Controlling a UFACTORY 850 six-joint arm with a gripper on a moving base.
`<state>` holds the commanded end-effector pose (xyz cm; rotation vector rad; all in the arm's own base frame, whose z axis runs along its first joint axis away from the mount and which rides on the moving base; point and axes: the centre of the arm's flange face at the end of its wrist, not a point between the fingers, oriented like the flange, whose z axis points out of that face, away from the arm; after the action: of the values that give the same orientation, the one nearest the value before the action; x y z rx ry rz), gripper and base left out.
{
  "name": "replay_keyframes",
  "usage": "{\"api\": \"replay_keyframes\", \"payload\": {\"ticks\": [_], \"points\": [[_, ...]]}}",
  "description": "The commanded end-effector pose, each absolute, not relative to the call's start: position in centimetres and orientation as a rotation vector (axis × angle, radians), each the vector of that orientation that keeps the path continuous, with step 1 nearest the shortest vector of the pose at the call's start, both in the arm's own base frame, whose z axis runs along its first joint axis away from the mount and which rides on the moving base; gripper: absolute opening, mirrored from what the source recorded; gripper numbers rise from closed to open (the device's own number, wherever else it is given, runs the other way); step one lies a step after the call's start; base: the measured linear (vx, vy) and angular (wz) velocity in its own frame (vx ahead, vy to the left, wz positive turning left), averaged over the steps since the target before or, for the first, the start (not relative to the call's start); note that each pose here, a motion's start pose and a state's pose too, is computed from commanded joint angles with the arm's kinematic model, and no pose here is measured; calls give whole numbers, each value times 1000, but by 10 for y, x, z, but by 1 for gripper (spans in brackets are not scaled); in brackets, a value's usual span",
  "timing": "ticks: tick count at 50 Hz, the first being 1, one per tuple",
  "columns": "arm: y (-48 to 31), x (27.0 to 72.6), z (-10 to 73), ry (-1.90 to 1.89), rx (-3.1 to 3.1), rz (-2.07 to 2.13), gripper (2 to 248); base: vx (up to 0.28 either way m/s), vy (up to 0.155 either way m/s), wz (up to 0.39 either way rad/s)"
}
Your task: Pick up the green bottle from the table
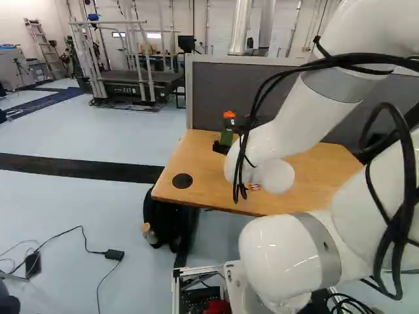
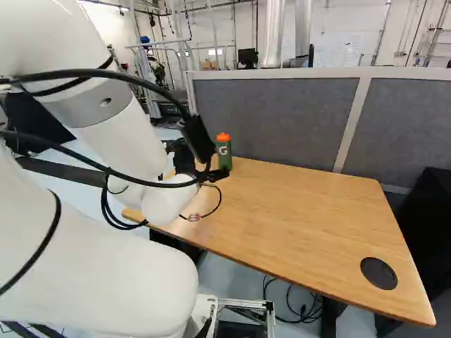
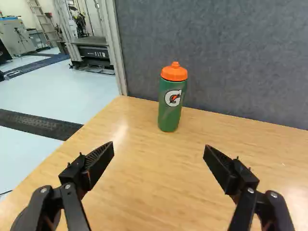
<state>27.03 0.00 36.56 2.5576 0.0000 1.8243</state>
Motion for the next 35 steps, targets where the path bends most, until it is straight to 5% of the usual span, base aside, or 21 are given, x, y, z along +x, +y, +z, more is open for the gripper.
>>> {"api": "replay_keyframes", "payload": {"ticks": [35], "points": [[-2, 275, 366, -7, 2557, 1820, 247, 25, -6, 0]]}}
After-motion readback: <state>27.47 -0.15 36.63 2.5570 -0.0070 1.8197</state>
